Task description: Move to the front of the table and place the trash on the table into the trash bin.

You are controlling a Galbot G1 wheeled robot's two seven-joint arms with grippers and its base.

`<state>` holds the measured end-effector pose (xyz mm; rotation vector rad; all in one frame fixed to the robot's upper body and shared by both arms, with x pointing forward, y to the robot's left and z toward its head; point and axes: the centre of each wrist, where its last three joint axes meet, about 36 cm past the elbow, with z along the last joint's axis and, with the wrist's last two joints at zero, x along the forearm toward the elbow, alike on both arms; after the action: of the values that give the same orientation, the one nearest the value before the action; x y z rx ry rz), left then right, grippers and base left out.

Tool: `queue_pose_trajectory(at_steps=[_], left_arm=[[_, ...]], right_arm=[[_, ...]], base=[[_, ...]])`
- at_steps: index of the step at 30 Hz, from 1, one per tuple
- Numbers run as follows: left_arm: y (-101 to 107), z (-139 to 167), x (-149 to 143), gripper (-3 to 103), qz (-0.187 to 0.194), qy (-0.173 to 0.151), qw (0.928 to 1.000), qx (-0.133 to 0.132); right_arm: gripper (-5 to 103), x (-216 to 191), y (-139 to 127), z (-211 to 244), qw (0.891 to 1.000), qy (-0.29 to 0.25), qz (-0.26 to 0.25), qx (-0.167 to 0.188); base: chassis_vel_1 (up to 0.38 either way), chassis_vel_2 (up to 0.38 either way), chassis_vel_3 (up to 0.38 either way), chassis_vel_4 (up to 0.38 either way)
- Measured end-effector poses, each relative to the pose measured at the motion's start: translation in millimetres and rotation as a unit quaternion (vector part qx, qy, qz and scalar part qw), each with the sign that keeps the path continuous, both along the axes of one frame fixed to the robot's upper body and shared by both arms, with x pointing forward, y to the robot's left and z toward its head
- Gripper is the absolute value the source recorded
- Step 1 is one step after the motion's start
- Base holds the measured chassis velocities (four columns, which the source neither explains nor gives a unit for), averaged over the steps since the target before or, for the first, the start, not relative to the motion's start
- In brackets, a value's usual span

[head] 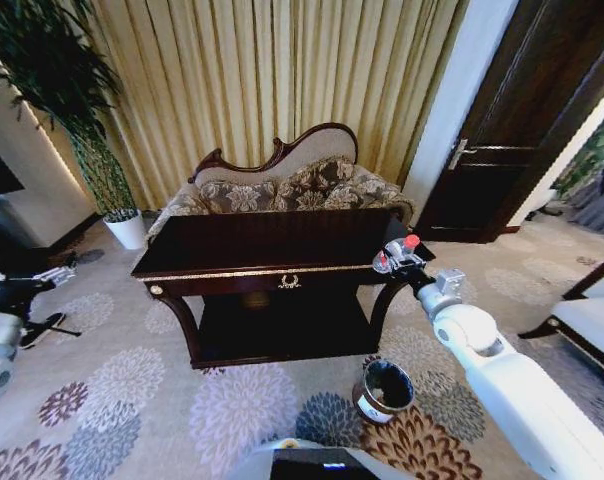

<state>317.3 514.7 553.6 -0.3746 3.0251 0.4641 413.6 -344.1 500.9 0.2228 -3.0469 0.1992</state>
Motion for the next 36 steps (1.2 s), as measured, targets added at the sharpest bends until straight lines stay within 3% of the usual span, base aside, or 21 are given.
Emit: queue_pose_trajectory(at_steps=[7, 15, 19, 26, 31, 36], left_arm=[[-4.1, -3.6, -1.4, 100, -0.002, -0.001, 1.0000, -0.004], [-6.9, -6.3, 0.2, 100, -0.004, -0.003, 1.0000, -0.009], [-10.5, -10.1, 0.2, 100, -0.006, -0.002, 0.9999, -0.014], [-12.5, -19.2, -1.5, 100, -0.006, -0.001, 0.9998, -0.017], [-9.8, -21.0, -2.0, 100, -0.005, -0.003, 0.9999, -0.015], [-10.4, -22.3, -1.4, 100, -0.007, -0.003, 0.9998, -0.016]], right_arm=[[27, -4.1, 1.6, -22.2, 1.000, 0.019, -0.012, 0.015], [27, -7.6, -30.9, -99.3, 0.993, 0.083, -0.083, -0.020], [27, -7.1, -51.7, -150.3, 0.984, 0.125, -0.118, -0.038], [27, -21.5, -88.5, -263.7, 0.957, 0.213, -0.179, -0.078], [27, -33.0, -101.6, -301.3, 0.944, 0.245, -0.200, -0.091], [27, -40.3, -98.2, -311.0, 0.941, 0.256, -0.204, -0.089]], base=[[0.105, -0.107, -0.101, 0.103], [0.000, 0.000, 0.000, 0.000], [0.000, 0.000, 0.000, 0.000], [0.000, 0.000, 0.000, 0.000], [0.000, 0.000, 0.000, 0.000], [0.000, 0.000, 0.000, 0.000]])
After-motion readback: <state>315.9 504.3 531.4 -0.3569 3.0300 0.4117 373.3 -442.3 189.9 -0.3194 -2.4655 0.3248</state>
